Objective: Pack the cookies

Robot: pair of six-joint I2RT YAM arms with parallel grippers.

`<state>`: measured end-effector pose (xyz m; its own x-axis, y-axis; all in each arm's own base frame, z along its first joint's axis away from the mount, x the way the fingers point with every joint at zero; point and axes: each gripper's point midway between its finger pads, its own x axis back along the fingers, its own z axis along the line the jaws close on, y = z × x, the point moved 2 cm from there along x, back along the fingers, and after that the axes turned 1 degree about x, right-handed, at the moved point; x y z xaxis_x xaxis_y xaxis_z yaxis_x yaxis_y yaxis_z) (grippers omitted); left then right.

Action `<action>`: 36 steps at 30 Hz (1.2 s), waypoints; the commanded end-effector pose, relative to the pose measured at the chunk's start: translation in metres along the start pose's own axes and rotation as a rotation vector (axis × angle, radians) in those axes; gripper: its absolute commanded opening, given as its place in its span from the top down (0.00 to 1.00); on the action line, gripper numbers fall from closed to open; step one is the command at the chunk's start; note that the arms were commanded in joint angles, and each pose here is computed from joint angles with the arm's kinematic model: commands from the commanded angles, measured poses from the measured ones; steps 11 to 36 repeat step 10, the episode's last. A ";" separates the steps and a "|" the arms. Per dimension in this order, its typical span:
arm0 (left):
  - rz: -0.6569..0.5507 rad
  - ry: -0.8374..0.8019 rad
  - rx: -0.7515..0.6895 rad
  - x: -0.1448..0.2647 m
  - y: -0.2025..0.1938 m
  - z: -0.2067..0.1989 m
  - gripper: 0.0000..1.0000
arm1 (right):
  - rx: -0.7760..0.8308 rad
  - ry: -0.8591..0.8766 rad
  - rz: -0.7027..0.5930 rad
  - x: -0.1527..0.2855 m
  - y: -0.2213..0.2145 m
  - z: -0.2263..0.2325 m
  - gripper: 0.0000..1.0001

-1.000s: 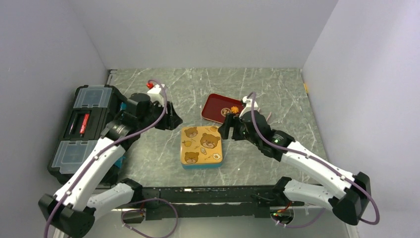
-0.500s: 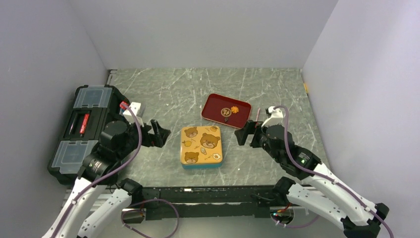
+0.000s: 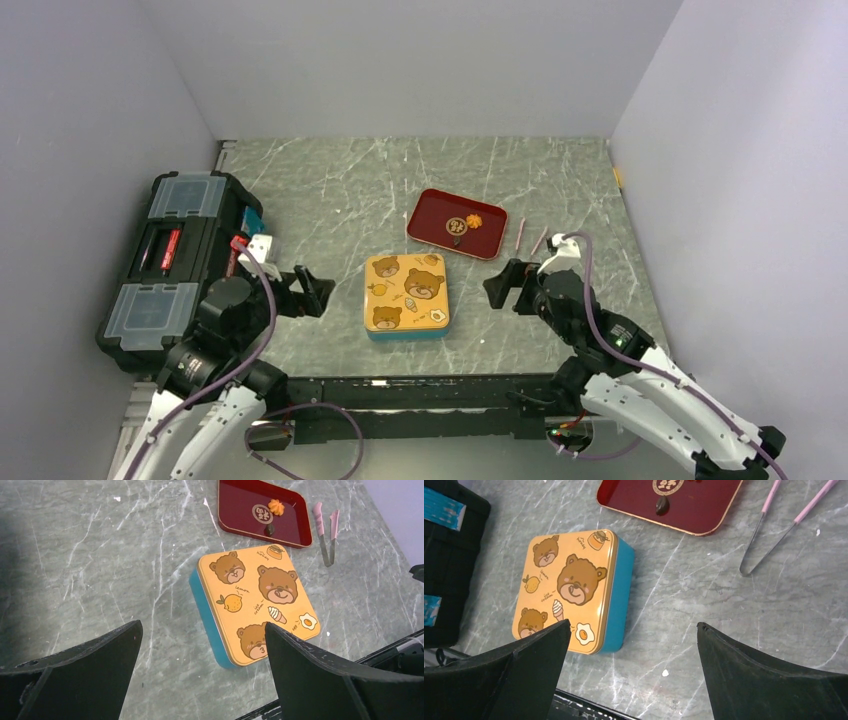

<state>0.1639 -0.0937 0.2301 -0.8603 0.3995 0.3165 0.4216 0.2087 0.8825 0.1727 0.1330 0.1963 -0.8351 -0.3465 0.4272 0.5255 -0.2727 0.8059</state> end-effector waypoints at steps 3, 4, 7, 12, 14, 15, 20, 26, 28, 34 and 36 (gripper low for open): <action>-0.039 -0.035 0.006 -0.006 0.009 -0.007 0.01 | -0.034 0.023 -0.039 0.004 -0.001 -0.003 0.00; -0.024 -0.039 0.003 -0.008 0.007 -0.008 0.01 | -0.033 0.023 -0.039 0.005 -0.001 -0.003 0.00; 0.015 -0.033 -0.001 -0.013 0.004 -0.008 0.01 | -0.019 0.030 -0.038 0.006 -0.003 -0.004 0.00; 0.038 -0.036 -0.004 -0.015 0.001 -0.009 0.01 | -0.022 0.029 -0.043 0.007 -0.002 -0.005 0.00; 0.038 -0.036 -0.004 -0.015 0.001 -0.009 0.01 | -0.022 0.029 -0.043 0.007 -0.002 -0.005 0.00; 0.038 -0.036 -0.004 -0.015 0.001 -0.009 0.01 | -0.022 0.029 -0.043 0.007 -0.002 -0.005 0.00; 0.038 -0.036 -0.004 -0.015 0.001 -0.009 0.01 | -0.022 0.029 -0.043 0.007 -0.002 -0.005 0.00; 0.038 -0.036 -0.004 -0.015 0.001 -0.009 0.01 | -0.022 0.029 -0.043 0.007 -0.002 -0.005 0.00; 0.038 -0.036 -0.004 -0.015 0.001 -0.009 0.01 | -0.022 0.029 -0.043 0.007 -0.002 -0.005 0.00; 0.038 -0.036 -0.004 -0.015 0.001 -0.009 0.01 | -0.022 0.029 -0.043 0.007 -0.002 -0.005 0.00; 0.038 -0.036 -0.004 -0.015 0.001 -0.009 0.01 | -0.022 0.029 -0.043 0.007 -0.002 -0.005 0.00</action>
